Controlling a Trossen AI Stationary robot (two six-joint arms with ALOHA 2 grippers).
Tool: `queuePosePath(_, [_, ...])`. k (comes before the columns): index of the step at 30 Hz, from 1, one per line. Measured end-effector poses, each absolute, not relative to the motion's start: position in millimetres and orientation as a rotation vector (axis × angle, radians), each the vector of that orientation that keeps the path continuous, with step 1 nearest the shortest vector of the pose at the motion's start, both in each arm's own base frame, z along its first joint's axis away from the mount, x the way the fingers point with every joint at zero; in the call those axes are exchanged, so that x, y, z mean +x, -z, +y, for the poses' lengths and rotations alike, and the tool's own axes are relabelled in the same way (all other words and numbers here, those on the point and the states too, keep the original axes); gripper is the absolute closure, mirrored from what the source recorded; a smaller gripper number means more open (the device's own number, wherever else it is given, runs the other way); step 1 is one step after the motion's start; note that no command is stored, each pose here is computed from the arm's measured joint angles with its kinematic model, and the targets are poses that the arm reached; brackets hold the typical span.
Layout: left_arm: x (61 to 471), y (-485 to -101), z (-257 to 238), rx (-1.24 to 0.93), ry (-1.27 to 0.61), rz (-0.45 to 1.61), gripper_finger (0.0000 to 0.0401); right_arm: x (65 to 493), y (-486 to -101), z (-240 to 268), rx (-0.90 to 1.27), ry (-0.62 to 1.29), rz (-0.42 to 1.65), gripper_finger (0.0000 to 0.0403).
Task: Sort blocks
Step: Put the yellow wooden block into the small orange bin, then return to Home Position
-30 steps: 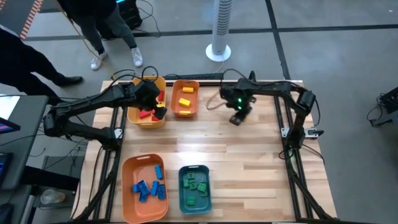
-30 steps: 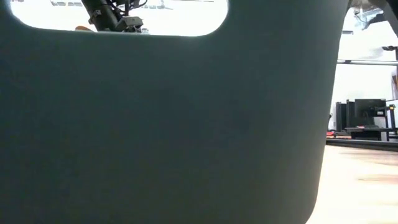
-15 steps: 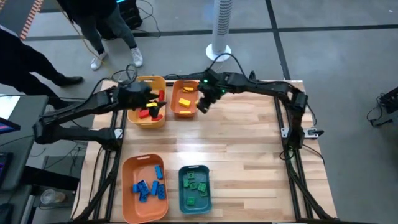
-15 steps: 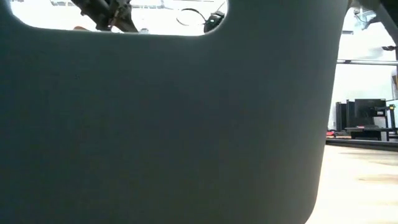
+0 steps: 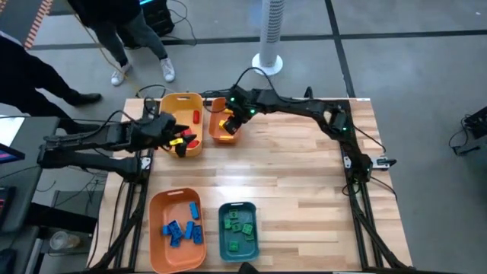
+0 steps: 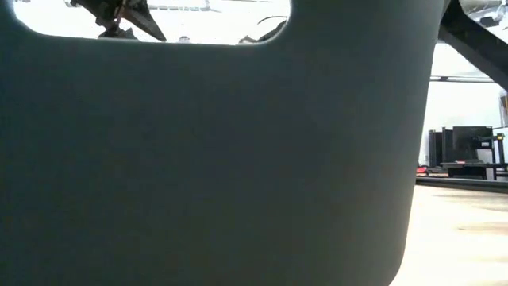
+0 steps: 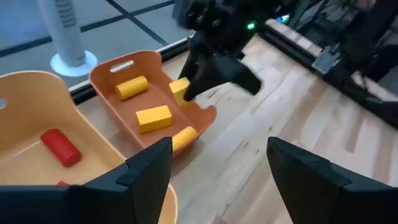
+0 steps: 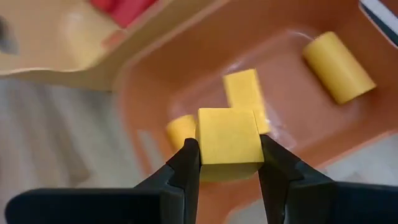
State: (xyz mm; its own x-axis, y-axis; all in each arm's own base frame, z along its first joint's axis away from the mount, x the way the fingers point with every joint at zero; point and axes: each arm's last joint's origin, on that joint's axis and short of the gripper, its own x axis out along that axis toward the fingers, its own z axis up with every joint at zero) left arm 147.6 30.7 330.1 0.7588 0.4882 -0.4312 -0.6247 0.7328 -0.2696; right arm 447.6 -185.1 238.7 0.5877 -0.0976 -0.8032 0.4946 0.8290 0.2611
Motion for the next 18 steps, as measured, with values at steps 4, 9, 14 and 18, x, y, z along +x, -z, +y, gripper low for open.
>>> queuePosePath(4, [148.3,-327.5,21.3,-0.394,-0.656,0.357,0.0146,458.2,-229.8,-183.1,0.467,0.406,0.907,0.0276])
queuePosePath(9, [148.2,-326.8,13.9,-0.384,-0.637,0.364,0.0146,466.0,-220.3,-178.1,0.458,0.393,0.922,0.0251])
queuePosePath(14, [147.9,-327.3,12.2,-0.378,-0.625,0.363,0.0146,465.5,-227.5,-185.3,0.454,0.402,0.871,0.0194])
queuePosePath(18, [149.3,-328.5,8.8,-0.348,-0.567,0.37,0.0146,457.2,-231.6,-190.1,0.456,0.408,0.904,0.0161])
